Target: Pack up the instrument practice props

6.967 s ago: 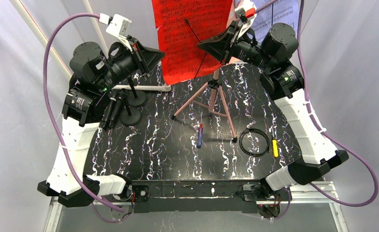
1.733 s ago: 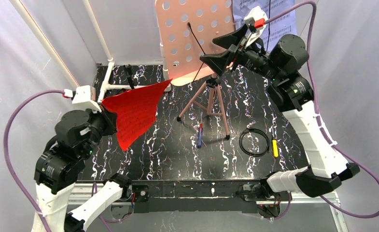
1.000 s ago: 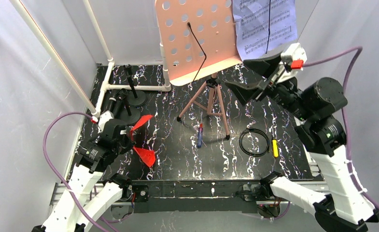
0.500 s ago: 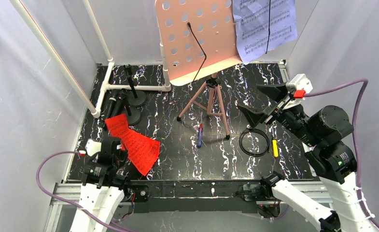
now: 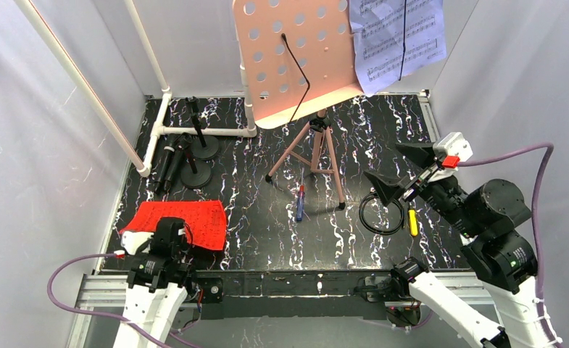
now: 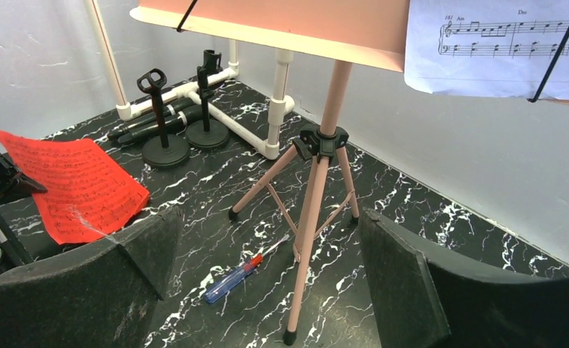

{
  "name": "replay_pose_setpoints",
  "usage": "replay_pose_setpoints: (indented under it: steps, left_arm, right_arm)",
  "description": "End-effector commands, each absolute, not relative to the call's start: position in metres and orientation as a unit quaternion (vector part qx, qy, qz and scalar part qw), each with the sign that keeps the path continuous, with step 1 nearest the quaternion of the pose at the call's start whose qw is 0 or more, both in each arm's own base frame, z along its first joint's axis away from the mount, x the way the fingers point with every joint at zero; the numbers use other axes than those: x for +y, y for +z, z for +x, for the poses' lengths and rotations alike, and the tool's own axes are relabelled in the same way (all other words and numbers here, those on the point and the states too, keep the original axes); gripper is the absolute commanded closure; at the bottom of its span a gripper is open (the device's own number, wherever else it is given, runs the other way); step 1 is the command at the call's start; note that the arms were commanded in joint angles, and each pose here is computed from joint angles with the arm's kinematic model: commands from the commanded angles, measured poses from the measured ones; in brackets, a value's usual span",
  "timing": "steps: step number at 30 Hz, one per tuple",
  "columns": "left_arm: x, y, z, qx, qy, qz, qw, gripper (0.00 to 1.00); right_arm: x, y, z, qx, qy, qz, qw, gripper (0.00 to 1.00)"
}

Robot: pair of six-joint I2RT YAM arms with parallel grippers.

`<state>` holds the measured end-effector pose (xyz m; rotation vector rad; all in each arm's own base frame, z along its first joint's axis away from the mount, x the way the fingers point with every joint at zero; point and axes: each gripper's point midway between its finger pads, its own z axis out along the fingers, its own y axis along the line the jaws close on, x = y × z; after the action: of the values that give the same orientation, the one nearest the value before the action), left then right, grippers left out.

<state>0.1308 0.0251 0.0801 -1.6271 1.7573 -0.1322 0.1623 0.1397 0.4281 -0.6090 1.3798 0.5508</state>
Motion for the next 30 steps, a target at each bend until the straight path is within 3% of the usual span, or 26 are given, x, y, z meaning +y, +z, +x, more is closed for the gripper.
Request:
replay_pose_setpoints:
  steps: [1, 9, 17, 27, 30]
  left_arm:
    - [0.048, 0.076, 0.130, 0.667, 0.017, -0.638, 0.385, 1.00]
    - [0.056, 0.084, 0.144, 0.695, 0.059, -0.600, 0.392, 1.00]
    - [0.064, 0.070, 0.149, 0.744, 0.097, -0.588, 0.303, 1.00]
    - [0.086, 0.079, 0.153, 0.761, 0.120, -0.572, 0.281, 0.79]
    - [0.086, 0.074, 0.152, 0.760, 0.115, -0.578, 0.275, 0.66]
  right_arm:
    - [0.133, 0.435, 0.160, 0.603, 0.237, -0.266, 0.714, 0.01]
    - [0.132, 0.435, 0.156, 0.599, 0.236, -0.269, 0.716, 0.01]
    - [0.131, 0.437, 0.152, 0.592, 0.235, -0.273, 0.721, 0.01]
    - [0.133, 0.434, 0.155, 0.596, 0.235, -0.275, 0.717, 0.01]
    - [0.135, 0.433, 0.157, 0.599, 0.235, -0.276, 0.714, 0.01]
